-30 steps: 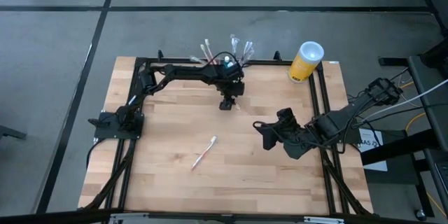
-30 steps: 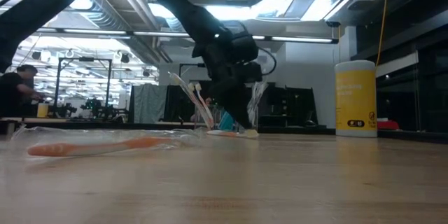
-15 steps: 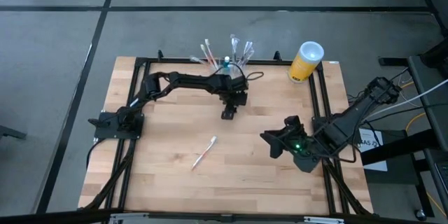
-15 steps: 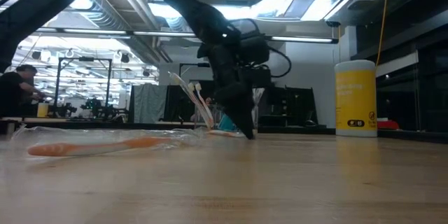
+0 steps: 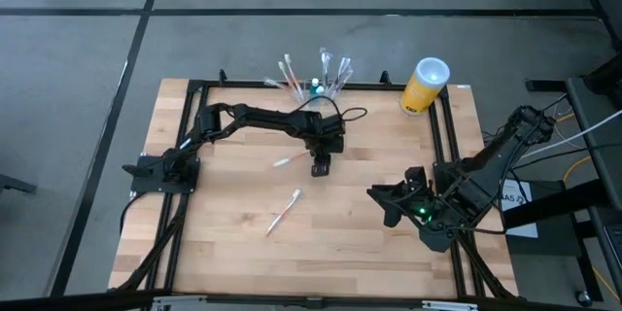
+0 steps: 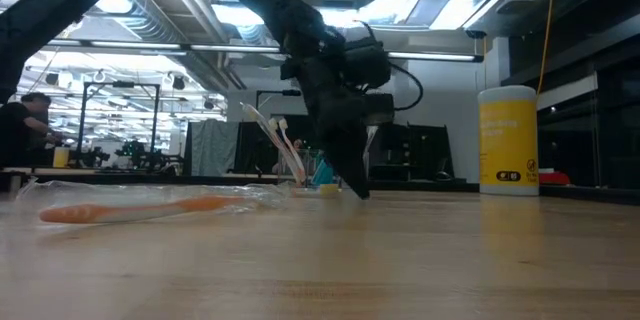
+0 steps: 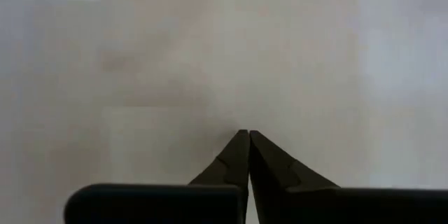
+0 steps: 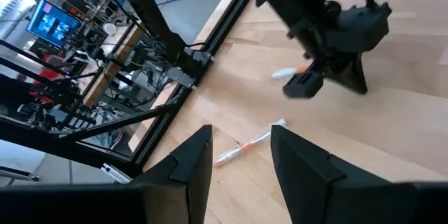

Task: Pick & Place toothbrushing station
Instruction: Put the orange toothbrush into the transparent organizer

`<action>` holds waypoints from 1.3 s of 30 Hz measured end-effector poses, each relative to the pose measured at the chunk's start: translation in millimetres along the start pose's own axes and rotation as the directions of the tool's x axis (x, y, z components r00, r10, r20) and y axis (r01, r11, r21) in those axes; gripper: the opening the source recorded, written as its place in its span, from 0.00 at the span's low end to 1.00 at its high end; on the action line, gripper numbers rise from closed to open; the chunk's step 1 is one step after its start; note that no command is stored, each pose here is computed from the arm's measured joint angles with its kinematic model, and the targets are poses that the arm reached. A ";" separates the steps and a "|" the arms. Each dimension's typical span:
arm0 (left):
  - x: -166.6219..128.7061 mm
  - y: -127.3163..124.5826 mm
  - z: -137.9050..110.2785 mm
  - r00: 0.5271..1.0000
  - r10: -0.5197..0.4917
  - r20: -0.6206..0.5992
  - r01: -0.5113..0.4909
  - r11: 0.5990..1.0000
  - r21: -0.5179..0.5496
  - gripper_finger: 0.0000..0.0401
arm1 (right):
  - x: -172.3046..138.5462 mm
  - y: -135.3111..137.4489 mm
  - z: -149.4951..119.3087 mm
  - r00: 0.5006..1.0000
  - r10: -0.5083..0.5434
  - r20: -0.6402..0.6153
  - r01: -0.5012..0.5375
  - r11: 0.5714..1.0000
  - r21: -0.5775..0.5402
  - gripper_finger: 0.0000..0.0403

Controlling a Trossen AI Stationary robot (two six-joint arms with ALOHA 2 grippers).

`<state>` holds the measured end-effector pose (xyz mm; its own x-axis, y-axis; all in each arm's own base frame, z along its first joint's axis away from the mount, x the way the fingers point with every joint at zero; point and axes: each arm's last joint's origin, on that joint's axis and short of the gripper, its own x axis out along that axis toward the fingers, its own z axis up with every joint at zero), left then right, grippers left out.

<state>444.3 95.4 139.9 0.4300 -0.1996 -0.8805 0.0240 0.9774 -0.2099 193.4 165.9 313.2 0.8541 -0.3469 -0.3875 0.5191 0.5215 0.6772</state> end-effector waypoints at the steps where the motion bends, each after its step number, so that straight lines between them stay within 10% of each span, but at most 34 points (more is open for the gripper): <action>1: -4.7 -3.2 3.1 1.000 -0.004 0.023 0.004 1.000 -0.007 0.00 | -0.7 0.1 -0.2 1.000 0.002 0.006 -0.002 1.000 -0.001 0.37; 6: -52.1 -8.2 20.4 0.983 0.112 0.149 -0.105 0.993 -0.050 0.00 | -2.7 0.3 -0.9 1.000 0.009 0.021 -0.009 1.000 -0.009 0.37; 12: -86.6 -8.1 5.6 0.942 0.335 -0.011 -0.330 0.922 -0.204 0.08 | -5.4 0.6 -1.6 0.999 0.019 0.049 -0.018 1.000 -0.021 0.37; 16: -78.2 3.2 -11.5 0.903 0.388 -0.184 -0.428 0.853 -0.299 0.20 | -7.3 0.7 -2.1 0.997 0.025 0.071 -0.023 0.999 -0.032 0.37; 25: -38.7 13.1 -23.9 0.879 0.363 -0.309 -0.455 0.833 -0.314 0.41 | -13.9 2.5 -5.9 0.996 0.054 0.065 -0.052 0.998 -0.040 0.37; 39: -10.2 16.7 -30.8 0.882 0.301 -0.362 -0.431 0.826 -0.362 0.19 | -23.6 4.0 -10.1 0.992 0.091 0.090 -0.090 0.996 -0.015 0.37</action>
<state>412.5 111.6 132.3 0.0598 0.0933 -0.9938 -0.4924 0.8688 0.0519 175.7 184.0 318.6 0.8914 -0.3666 -0.2666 0.4406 0.5623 0.6998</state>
